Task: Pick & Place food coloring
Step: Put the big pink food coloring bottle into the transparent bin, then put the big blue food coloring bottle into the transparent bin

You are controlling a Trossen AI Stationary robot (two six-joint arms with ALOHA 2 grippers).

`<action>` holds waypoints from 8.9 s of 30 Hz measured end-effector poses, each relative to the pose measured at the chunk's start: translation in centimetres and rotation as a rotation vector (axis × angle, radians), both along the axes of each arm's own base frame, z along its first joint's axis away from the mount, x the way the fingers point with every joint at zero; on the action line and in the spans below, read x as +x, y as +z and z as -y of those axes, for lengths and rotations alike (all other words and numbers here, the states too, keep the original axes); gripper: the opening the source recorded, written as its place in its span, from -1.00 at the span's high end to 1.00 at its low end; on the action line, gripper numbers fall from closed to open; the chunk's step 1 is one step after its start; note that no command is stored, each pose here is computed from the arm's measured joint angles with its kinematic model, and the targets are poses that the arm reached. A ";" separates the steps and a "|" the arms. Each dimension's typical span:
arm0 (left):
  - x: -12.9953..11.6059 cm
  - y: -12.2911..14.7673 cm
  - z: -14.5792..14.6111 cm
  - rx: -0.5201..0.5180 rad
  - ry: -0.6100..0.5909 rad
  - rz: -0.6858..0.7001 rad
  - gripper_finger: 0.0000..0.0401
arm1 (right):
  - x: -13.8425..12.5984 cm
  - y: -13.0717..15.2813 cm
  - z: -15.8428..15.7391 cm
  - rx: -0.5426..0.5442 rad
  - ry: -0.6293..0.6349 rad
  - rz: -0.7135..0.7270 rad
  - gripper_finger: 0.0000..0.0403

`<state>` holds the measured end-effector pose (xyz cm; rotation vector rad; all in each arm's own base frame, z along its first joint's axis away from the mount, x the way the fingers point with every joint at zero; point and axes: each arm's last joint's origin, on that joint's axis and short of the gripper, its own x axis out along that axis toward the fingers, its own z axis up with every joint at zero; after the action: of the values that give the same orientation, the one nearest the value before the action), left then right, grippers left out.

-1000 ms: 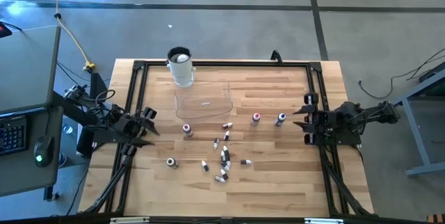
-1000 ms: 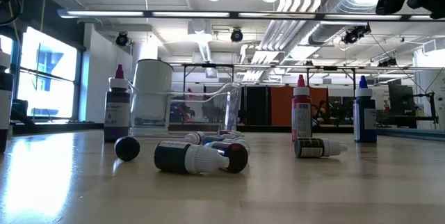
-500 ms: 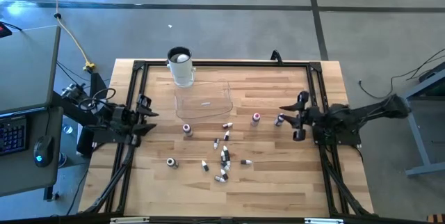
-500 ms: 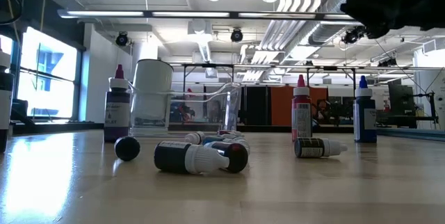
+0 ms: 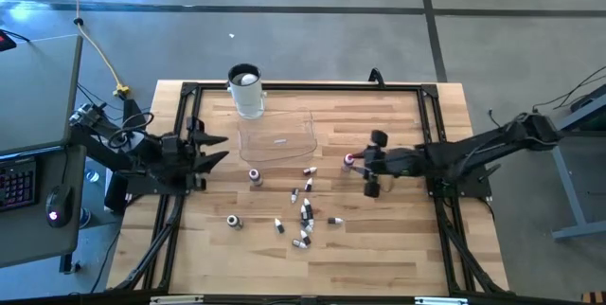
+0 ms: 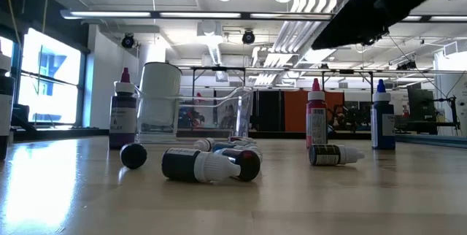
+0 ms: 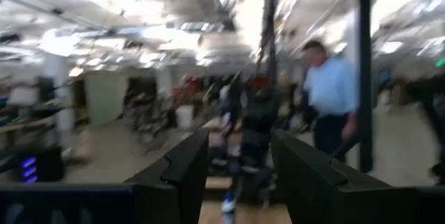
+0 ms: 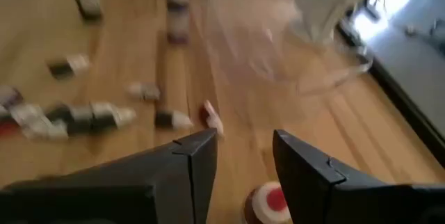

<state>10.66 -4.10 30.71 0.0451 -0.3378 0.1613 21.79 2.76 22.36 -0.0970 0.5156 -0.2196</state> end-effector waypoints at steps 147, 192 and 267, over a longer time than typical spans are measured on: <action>3.4 -0.9 1.6 -0.023 0.083 -0.265 0.23 | 3.6 -3.7 4.0 0.068 -0.015 -0.603 -0.17; 3.4 -0.5 1.6 -0.049 0.080 -0.220 0.23 | 15.1 7.7 8.1 -0.163 0.085 -0.238 0.23; 3.4 -0.9 1.6 -0.126 0.062 -0.237 0.23 | 1.9 1.3 3.8 0.179 -0.208 -1.023 0.04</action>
<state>14.08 -5.73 29.85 -0.0502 -0.0890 0.2359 23.74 -1.08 23.68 0.0290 1.5648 -0.3202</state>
